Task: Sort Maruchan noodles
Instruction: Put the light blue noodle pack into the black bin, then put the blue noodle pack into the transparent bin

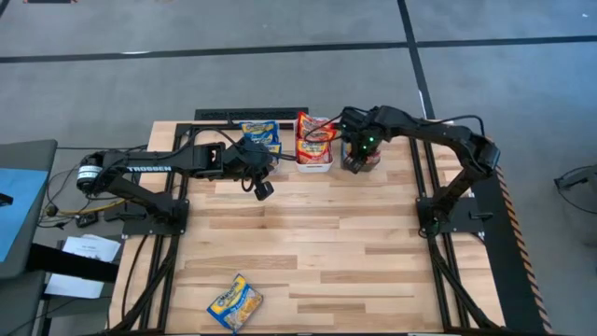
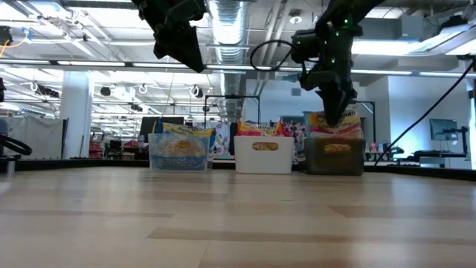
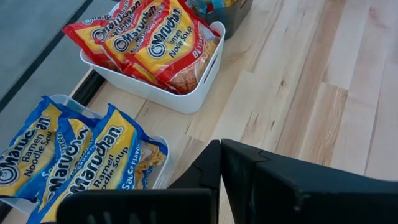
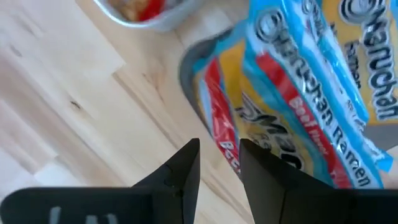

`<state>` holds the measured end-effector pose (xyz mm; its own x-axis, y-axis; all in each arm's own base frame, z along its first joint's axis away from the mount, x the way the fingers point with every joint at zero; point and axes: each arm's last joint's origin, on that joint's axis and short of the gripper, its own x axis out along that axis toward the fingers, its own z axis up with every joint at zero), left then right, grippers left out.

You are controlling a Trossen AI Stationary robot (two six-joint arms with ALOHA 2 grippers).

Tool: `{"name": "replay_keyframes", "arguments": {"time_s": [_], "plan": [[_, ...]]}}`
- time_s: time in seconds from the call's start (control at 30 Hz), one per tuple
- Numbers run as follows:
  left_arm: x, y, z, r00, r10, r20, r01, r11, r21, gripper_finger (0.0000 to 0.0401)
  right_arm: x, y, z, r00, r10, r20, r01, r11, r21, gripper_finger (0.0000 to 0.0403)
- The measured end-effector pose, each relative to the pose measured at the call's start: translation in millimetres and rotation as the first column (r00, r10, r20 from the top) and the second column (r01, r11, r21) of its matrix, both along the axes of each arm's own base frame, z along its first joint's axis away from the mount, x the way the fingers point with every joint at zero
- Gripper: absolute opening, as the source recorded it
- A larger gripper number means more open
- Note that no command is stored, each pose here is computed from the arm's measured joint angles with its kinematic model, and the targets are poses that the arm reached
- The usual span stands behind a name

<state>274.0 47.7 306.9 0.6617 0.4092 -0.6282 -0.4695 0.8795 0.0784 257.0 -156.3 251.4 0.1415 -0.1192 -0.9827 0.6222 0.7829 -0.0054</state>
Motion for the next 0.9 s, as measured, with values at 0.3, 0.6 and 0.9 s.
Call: {"name": "replay_keyframes", "arguments": {"time_s": [0.3,0.6,0.9], "plan": [[-7,-1,5,1.0,0.009,0.003,-0.009,1.0,0.001,0.0,4,12,24,0.999,0.042,-0.034,-0.042,0.999,0.021,0.0136],[-42,-16,22,0.998,0.053,0.02,-0.051,0.993,-0.103,0.0,0,43,40,0.994,0.109,-0.001,-0.109,0.994,0.006,0.0136],[-61,-45,26,1.0,-0.006,0.008,0.008,0.97,-0.244,0.0,-29,87,41,0.991,0.113,0.076,-0.111,0.994,-0.025,0.0136]]}}
